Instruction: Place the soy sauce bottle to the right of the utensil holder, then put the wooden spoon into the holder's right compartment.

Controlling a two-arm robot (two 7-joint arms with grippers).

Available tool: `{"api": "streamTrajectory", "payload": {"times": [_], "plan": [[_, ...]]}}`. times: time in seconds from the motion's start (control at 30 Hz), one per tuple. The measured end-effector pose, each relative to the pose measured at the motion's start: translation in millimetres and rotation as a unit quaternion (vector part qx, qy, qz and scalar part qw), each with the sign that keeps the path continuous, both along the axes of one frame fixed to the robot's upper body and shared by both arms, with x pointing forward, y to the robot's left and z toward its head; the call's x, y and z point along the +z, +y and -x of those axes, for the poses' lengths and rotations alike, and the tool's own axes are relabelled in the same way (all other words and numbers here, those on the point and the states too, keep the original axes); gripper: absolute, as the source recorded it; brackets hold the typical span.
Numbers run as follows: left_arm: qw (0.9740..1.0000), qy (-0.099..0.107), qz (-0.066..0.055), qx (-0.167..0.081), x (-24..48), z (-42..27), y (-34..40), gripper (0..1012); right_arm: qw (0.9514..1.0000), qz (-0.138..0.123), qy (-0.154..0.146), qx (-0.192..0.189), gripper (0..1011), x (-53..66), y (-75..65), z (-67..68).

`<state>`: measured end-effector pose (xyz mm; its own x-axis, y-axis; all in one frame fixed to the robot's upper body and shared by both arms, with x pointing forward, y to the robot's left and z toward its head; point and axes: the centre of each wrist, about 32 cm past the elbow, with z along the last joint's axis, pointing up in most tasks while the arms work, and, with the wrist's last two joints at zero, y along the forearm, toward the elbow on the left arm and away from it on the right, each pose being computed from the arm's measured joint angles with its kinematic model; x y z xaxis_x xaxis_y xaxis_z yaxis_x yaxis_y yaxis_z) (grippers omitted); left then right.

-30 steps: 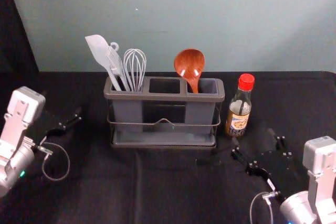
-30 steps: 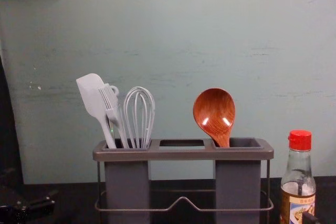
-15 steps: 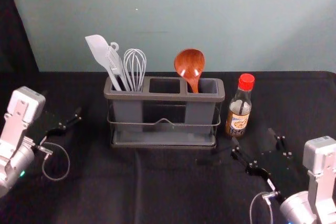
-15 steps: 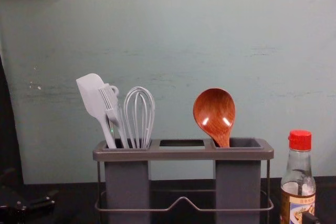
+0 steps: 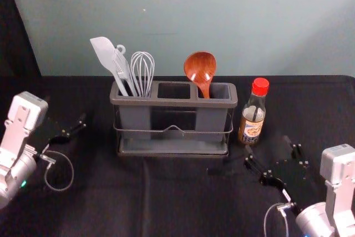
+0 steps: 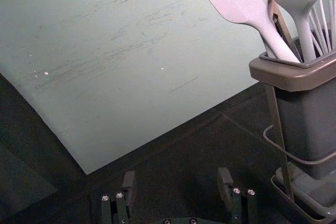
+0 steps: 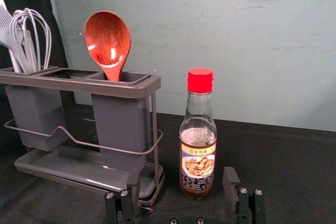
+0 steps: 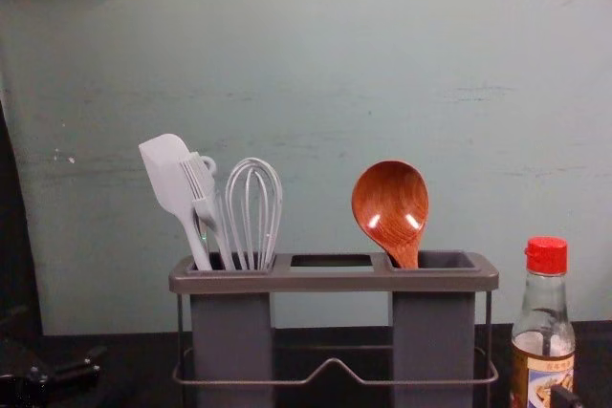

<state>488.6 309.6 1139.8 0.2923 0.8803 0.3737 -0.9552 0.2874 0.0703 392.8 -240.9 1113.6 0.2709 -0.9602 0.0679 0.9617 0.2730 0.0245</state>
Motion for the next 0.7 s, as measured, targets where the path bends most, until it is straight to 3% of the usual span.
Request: {"api": "streamTrajectory", "payload": {"times": [0.7], "plan": [[1.0000,0.000,0.000,0.000,0.0,0.0,0.0,1011,1.0000,0.000,0.000,-0.001,1004,0.1,0.1,0.0]]}}
